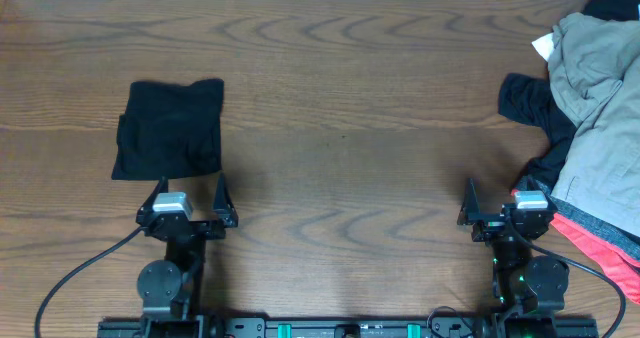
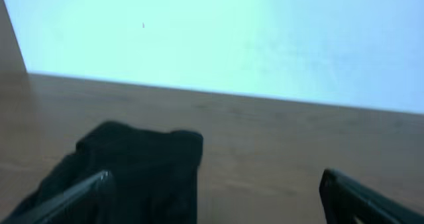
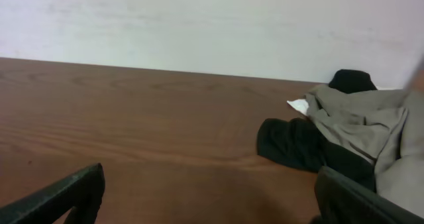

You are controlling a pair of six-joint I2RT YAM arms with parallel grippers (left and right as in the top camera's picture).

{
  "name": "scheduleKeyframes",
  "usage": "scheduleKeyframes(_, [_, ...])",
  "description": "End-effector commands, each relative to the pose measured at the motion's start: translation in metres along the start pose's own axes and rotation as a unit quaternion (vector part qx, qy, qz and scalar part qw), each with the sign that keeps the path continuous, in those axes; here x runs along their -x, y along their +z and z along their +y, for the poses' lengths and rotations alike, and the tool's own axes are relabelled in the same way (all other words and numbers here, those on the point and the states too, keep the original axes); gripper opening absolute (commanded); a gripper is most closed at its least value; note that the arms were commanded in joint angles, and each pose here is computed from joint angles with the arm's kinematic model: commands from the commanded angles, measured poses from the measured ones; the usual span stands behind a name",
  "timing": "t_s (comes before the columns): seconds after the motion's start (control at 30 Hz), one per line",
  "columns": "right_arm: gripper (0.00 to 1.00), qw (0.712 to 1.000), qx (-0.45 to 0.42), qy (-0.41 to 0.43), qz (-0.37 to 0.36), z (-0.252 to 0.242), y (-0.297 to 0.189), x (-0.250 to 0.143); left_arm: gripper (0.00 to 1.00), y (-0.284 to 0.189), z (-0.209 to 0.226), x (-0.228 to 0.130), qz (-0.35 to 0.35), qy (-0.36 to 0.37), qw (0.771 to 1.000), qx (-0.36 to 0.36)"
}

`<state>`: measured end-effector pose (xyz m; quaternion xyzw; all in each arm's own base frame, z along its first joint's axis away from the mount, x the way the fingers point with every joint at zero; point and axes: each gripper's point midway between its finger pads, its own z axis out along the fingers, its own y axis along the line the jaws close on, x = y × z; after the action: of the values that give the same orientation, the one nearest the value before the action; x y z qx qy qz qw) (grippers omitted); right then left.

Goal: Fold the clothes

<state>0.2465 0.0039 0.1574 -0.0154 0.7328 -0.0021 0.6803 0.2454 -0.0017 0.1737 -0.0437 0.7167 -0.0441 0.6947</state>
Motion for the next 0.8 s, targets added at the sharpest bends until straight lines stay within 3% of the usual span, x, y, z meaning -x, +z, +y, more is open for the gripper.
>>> scheduleKeyframes(0.0, [0.99,1.000,-0.003,-0.007,0.000,-0.001,0.000,-0.001,0.98,0.001,0.005,-0.017,0.020,0.010,1.000,0.011])
scheduleKeyframes(0.1, [0.99,1.000,-0.003,-0.007,0.000,-0.001,0.000,-0.001,0.98,-0.001,0.005,-0.038,0.063,0.012,0.998,0.012])
scheduleKeyframes(0.77, [0.99,1.000,-0.003,-0.007,0.000,-0.001,0.000,-0.001,0.98,0.000,0.004,-0.037,0.062,0.012,0.998,0.010])
